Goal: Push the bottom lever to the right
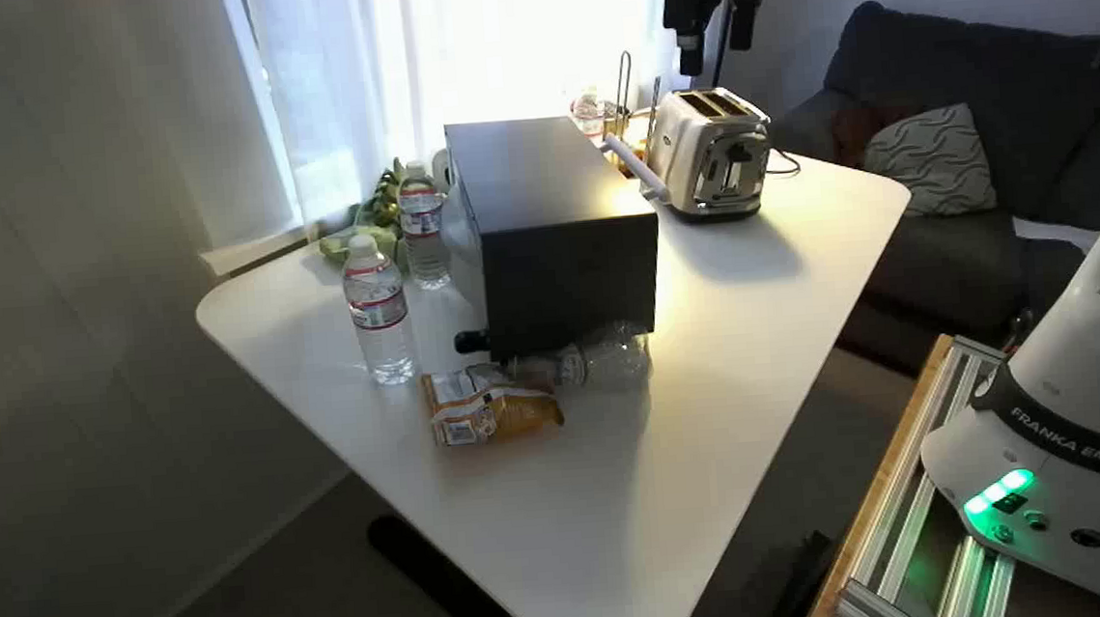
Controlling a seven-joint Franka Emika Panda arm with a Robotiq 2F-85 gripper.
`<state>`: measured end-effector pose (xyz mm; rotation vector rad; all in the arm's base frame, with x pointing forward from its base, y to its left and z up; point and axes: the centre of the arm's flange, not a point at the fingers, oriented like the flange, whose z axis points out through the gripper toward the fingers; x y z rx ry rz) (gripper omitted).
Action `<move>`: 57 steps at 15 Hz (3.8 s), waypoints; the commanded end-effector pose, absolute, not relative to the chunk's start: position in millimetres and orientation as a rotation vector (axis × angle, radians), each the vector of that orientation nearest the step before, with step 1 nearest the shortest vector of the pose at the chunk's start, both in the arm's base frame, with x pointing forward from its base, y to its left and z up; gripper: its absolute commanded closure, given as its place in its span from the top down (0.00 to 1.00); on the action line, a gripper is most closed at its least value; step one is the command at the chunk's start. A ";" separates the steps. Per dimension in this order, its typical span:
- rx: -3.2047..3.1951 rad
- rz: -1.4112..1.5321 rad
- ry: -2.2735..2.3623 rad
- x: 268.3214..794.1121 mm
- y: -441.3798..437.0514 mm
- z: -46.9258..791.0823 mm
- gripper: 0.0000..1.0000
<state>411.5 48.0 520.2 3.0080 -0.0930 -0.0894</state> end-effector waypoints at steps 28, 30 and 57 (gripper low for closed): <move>3.025 -0.066 -0.756 388.2 -114.3 382.3 1.00; 2.972 -0.036 -0.784 384.7 -124.8 366.0 1.00; 2.762 0.367 -1.046 408.4 -201.9 276.2 1.00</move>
